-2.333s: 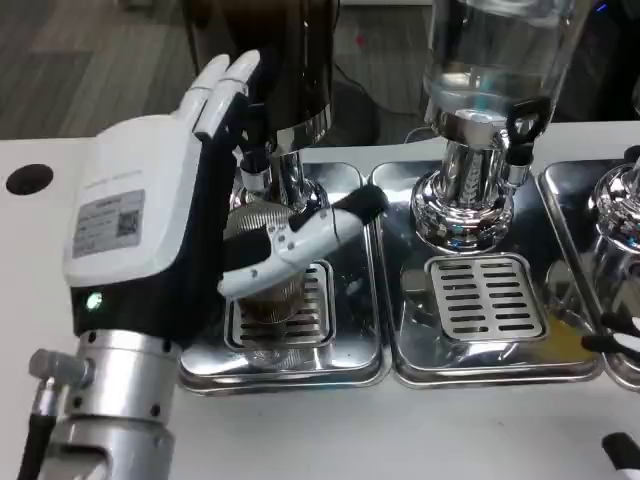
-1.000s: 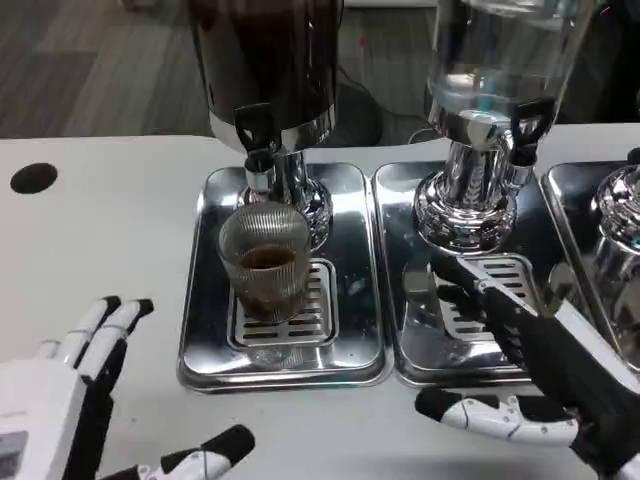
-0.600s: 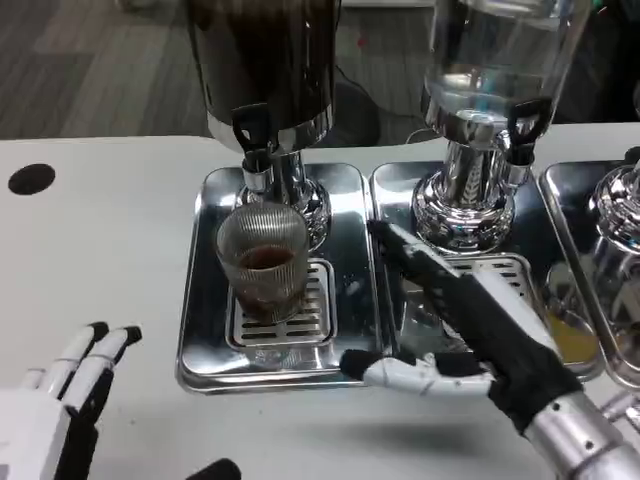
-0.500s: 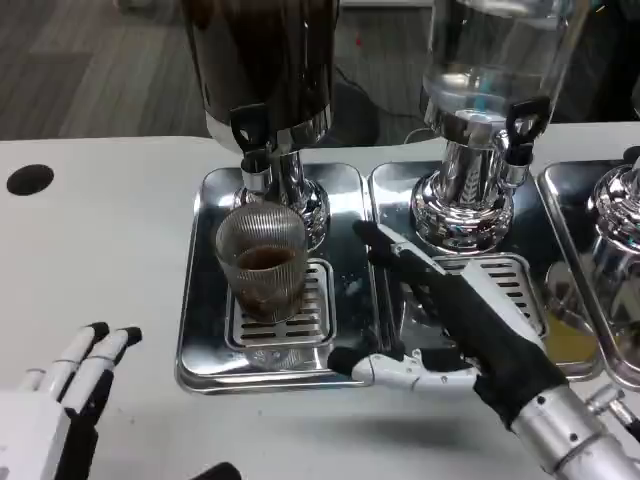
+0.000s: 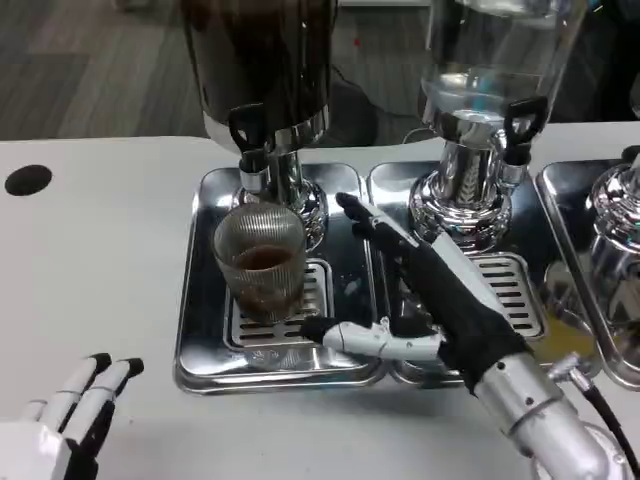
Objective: Grasp the cup under the faucet to collect the drink, then remove the cup.
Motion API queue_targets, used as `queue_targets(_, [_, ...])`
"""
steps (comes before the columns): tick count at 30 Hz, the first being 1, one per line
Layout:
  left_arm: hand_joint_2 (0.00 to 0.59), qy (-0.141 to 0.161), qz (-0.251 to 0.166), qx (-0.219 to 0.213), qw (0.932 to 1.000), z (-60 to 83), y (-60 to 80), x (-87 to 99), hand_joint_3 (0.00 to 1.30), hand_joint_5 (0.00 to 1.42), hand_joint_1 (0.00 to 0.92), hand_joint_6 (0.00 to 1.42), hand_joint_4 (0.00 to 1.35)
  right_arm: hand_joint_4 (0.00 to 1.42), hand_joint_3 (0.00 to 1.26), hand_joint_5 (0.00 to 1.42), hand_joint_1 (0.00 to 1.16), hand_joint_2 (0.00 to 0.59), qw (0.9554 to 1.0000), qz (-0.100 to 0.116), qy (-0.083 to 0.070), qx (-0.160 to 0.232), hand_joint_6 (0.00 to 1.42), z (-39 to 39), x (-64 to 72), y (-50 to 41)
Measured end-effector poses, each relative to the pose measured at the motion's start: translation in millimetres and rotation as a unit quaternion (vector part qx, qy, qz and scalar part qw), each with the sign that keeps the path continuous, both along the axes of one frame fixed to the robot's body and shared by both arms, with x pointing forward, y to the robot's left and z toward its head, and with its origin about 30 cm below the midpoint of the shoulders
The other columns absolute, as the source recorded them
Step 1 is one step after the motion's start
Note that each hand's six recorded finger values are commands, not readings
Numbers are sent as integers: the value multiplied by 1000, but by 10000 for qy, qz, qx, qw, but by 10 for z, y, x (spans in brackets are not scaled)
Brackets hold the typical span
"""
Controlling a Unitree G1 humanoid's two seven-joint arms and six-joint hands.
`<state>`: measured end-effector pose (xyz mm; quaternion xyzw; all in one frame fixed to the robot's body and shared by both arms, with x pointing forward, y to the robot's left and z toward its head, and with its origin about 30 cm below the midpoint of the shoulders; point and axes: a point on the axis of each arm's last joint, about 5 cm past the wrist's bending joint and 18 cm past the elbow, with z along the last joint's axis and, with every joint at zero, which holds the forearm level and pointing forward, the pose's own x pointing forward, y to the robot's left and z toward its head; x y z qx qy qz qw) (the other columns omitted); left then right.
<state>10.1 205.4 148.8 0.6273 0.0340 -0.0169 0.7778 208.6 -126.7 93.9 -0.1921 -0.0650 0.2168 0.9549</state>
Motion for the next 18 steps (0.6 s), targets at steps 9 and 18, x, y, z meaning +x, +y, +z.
queue_targets(9, [57, 90, 27, 8, 10000, -8, 9, -59, 184, 192, 27, 547, 86, 34, 56, 44, 731, 62, 10000, -63, -17, 37, 8, -2, 106, 151])
queue_targets(18, [54, 104, 67, -38, 9999, -4, 46, -90, 186, 200, 28, 546, 86, 49, 58, 54, 730, 61, 9999, -123, 91, 75, 8, -50, 196, 321])
